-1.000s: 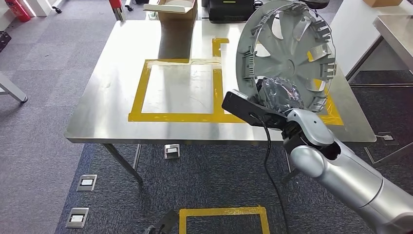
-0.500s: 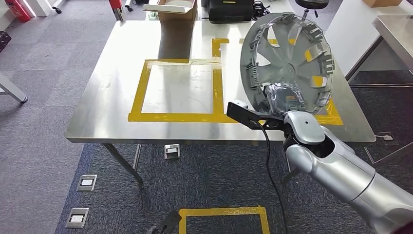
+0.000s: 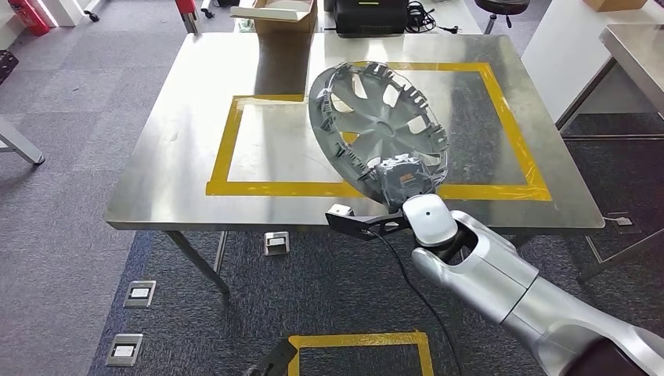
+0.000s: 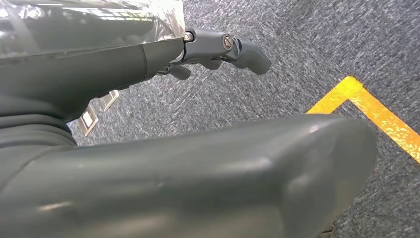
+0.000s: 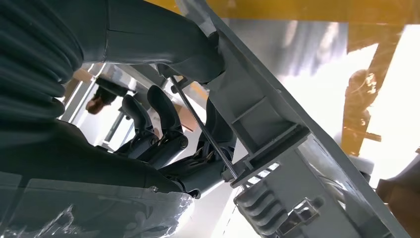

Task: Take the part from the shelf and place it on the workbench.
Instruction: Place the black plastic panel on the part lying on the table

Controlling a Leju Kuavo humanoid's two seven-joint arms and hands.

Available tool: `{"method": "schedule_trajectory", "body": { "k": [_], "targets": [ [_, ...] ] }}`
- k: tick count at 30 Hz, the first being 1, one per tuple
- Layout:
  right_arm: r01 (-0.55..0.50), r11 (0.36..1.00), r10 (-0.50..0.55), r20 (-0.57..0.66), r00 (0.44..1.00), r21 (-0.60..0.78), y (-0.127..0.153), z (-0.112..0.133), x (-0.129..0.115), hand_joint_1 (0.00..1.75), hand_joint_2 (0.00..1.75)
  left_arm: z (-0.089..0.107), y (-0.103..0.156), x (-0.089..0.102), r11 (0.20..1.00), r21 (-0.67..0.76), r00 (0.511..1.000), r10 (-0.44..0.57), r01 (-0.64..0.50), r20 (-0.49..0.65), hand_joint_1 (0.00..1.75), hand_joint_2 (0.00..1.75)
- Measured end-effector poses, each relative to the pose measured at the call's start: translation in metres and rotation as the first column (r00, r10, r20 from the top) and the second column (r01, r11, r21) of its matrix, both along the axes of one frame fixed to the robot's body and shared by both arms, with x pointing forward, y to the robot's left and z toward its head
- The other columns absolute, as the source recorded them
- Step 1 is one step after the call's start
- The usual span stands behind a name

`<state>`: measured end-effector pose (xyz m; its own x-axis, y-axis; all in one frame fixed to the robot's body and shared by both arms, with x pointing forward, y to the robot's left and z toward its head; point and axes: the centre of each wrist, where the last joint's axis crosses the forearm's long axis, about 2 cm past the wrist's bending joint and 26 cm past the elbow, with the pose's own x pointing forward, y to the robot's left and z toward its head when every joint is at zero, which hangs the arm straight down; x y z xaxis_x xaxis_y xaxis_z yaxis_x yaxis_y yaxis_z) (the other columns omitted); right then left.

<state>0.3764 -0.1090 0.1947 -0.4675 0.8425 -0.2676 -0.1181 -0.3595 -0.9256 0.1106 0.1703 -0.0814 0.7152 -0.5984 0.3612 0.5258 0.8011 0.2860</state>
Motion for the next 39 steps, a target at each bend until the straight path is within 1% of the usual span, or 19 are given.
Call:
{"method": "schedule_trajectory", "body": {
  "k": [8,15,21,26,34,39],
  "targets": [
    [-0.028,0.999,0.027,-0.023,0.999,-0.041,0.013,-0.013,-0.002,1.75,1.75,0.000,-0.001,-0.002,1.000,0.003,1.000,-0.003,0.003,-0.006,0.00,1.75],
    [-0.009,0.998,0.006,-0.043,0.999,-0.066,0.013,-0.023,-0.002,1.75,1.75,-0.001,0.000,-0.004,1.000,0.006,1.000,-0.002,0.002,-0.013,0.00,1.75],
    [0.032,0.996,-0.037,-0.051,0.998,-0.085,0.008,-0.030,-0.001,1.75,1.75,-0.001,0.000,-0.005,1.000,0.008,1.000,-0.005,0.005,-0.024,0.00,1.75],
    [0.087,0.991,-0.092,-0.047,0.995,-0.106,0.002,-0.034,0.002,1.75,1.75,-0.002,0.000,-0.005,1.000,0.011,0.999,-0.006,0.007,-0.035,0.00,1.75],
    [0.249,0.962,-0.253,-0.022,0.967,-0.111,-0.017,-0.034,0.014,1.75,1.75,-0.002,0.001,-0.006,1.000,0.016,0.999,-0.003,0.004,-0.040,0.00,1.75],
    [0.324,0.940,-0.328,-0.018,0.945,-0.109,-0.030,-0.032,0.020,1.75,1.75,-0.002,0.002,-0.006,1.000,0.017,0.999,0.000,0.001,-0.042,0.00,1.75]
  ]
}}
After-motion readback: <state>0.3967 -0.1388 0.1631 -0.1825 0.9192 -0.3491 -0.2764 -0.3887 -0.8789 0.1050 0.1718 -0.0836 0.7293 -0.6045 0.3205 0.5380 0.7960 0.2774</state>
